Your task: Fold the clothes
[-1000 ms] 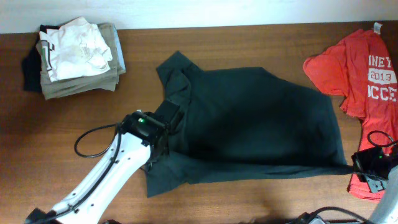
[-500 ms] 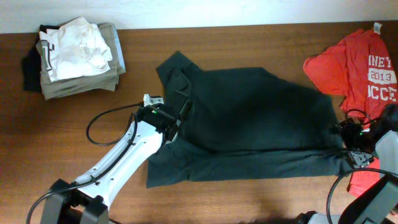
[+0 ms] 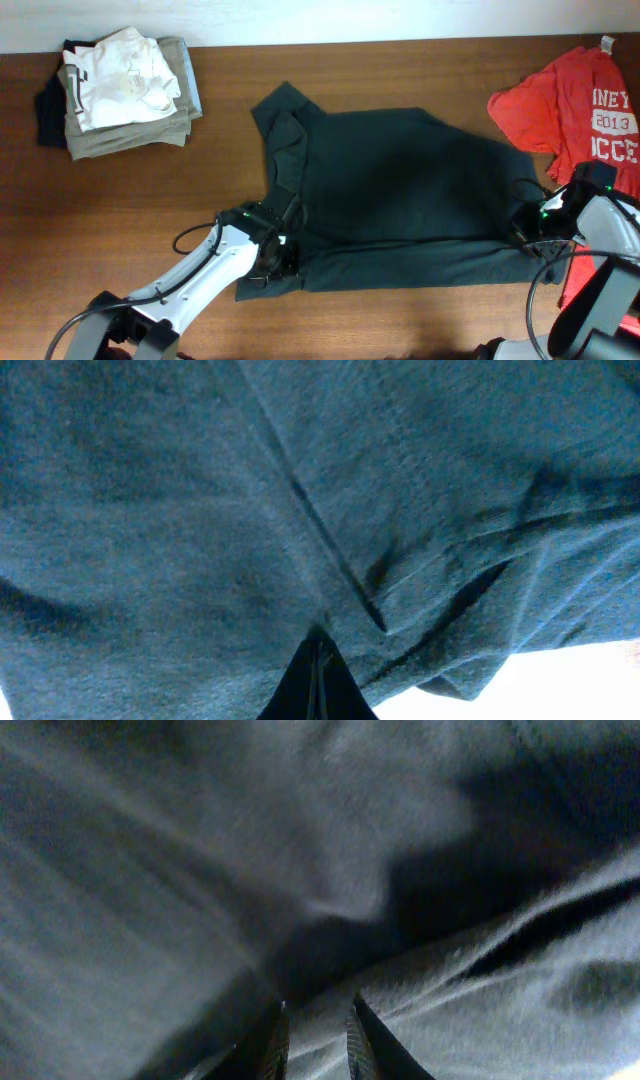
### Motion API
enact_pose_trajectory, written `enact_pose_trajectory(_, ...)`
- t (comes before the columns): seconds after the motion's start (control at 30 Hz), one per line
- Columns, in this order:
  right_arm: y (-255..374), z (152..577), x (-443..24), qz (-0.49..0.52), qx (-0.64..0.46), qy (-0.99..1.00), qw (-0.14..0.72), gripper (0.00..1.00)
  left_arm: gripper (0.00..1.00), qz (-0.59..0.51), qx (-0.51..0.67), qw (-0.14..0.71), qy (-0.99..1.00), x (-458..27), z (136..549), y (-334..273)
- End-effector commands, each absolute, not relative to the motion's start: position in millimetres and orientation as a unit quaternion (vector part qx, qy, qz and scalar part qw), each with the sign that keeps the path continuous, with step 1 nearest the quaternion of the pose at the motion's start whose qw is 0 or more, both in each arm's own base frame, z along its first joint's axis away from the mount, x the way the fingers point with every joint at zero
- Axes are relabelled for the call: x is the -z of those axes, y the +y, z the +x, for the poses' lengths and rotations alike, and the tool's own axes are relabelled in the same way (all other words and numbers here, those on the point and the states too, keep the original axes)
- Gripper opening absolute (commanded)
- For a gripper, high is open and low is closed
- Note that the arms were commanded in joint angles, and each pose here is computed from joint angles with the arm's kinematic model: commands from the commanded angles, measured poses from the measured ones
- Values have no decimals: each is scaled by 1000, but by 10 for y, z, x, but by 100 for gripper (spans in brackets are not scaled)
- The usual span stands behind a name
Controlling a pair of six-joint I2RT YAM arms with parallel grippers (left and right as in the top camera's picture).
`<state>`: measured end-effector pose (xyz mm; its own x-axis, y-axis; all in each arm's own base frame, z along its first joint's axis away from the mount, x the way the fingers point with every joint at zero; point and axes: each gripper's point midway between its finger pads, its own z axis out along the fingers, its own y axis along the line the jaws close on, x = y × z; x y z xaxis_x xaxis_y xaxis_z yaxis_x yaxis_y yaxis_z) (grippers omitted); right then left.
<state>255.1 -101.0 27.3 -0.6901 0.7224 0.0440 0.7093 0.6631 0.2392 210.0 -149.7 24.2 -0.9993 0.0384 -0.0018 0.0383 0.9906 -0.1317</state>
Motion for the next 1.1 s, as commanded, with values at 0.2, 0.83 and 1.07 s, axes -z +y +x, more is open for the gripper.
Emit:
enact_pose_trajectory(0.2,-972,2445,97,416,-116,901,-35,15,1,78,-17,68,-995,203,2168,-977)
enact_pose_trajectory(0.83,-790,2275,-1279,395,-59,904,151,17,1,226,-55,-111,-966,-1128,2239,-91)
enact_pose_trajectory(1.07,-773,2233,-770,395,-59,916,35,90,8,75,-82,-48,-993,-688,2275,-799)
